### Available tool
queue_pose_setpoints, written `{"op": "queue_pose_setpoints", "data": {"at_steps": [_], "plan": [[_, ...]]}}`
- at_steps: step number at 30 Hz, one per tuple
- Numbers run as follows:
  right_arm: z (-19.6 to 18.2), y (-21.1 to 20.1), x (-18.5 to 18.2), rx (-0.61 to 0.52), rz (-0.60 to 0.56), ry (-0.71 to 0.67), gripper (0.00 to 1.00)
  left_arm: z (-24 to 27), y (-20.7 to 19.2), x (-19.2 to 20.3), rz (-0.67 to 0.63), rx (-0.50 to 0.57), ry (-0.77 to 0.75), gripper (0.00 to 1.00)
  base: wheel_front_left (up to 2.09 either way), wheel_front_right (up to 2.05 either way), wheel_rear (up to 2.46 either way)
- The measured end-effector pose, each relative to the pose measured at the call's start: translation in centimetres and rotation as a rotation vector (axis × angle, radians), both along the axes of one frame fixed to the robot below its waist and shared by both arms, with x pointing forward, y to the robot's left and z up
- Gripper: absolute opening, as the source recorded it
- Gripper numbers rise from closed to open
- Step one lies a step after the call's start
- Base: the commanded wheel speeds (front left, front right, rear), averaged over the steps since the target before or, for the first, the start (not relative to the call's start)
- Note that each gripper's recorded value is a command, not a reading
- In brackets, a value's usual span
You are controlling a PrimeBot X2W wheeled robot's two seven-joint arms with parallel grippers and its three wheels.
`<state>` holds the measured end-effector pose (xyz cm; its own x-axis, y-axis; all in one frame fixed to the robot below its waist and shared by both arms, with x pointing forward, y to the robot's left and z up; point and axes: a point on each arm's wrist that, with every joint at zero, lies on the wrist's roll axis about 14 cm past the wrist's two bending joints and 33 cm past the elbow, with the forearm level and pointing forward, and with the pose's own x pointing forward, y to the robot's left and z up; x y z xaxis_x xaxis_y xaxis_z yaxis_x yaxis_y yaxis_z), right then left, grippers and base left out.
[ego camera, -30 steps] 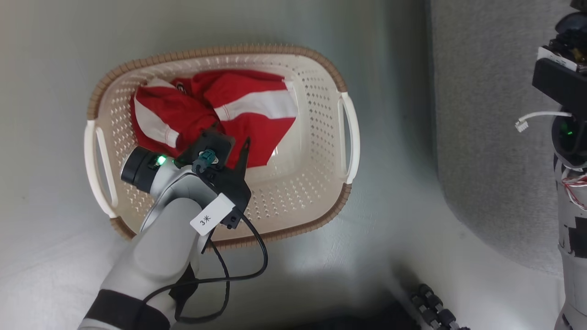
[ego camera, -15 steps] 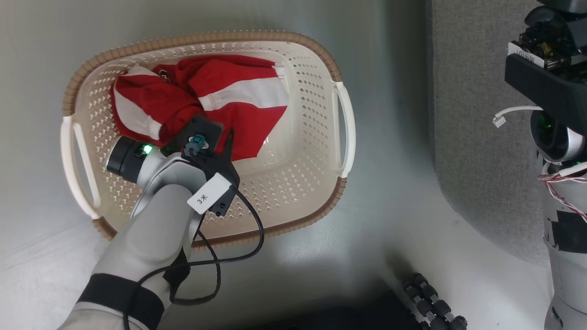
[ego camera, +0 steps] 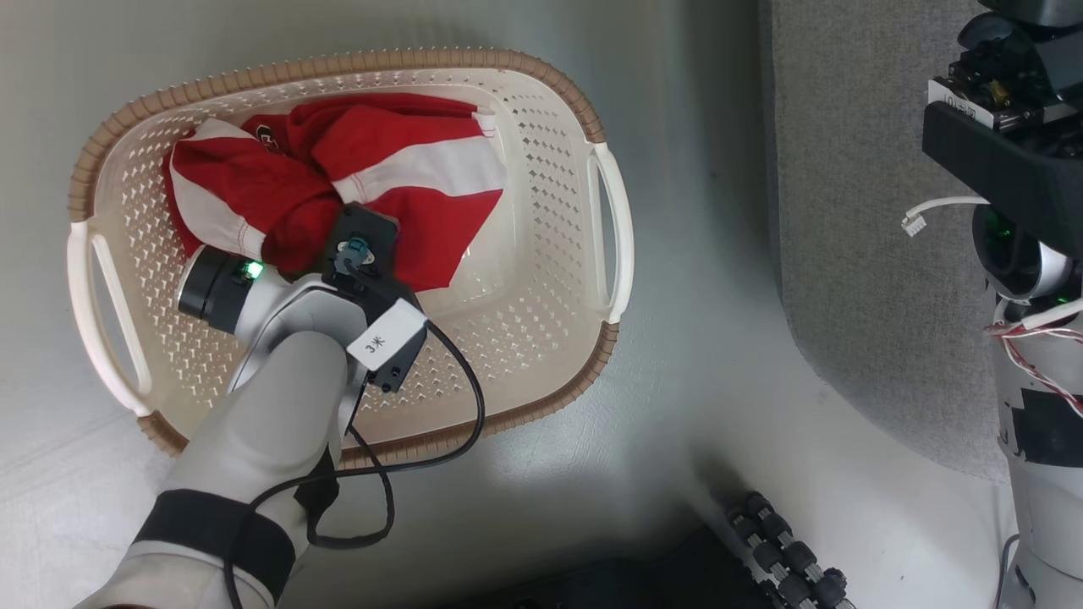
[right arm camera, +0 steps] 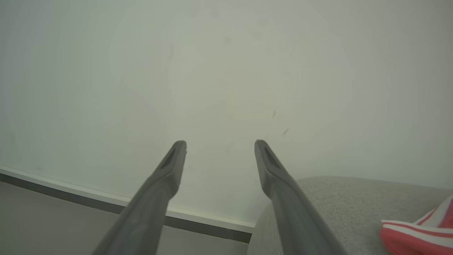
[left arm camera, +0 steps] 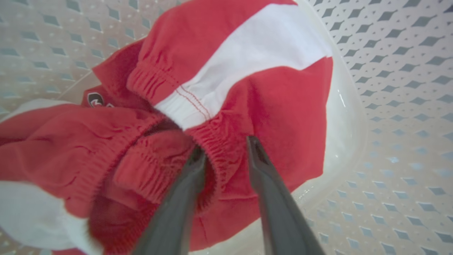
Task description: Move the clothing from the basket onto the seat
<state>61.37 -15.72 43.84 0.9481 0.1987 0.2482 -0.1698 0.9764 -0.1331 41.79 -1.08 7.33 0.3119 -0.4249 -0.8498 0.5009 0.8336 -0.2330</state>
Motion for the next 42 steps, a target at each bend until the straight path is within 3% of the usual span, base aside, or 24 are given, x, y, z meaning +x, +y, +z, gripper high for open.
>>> {"op": "queue_pose_setpoints", "data": {"at_steps": [8,20,30,42], "plan": [[-0.3,-0.4,0.1,-0.003,-0.014,0.018,1.00,1.5,-1.1,0.9,-0.051,-0.051,-0.072,0.00,0.00,0.00,0.00],[0.1,-0.1,-0.7,0.003,-0.006,0.068,1.00,8.0,-2.6,4.2,0.037,-0.231,-0.242,0.00,0.00,0.00,0.00],[1.4,-1.3,-2.4,-0.003,-0.039,0.092,1.00,12.3,-1.2,3.4,0.086,-0.264,-0.297,0.00,0.00,0.00,0.00],[3.7,-0.3,-5.0,0.037,-0.021,0.109,1.00,20.7,1.2,6.4,0.165,-0.304,-0.488,0.00,0.00,0.00,0.00]]}}
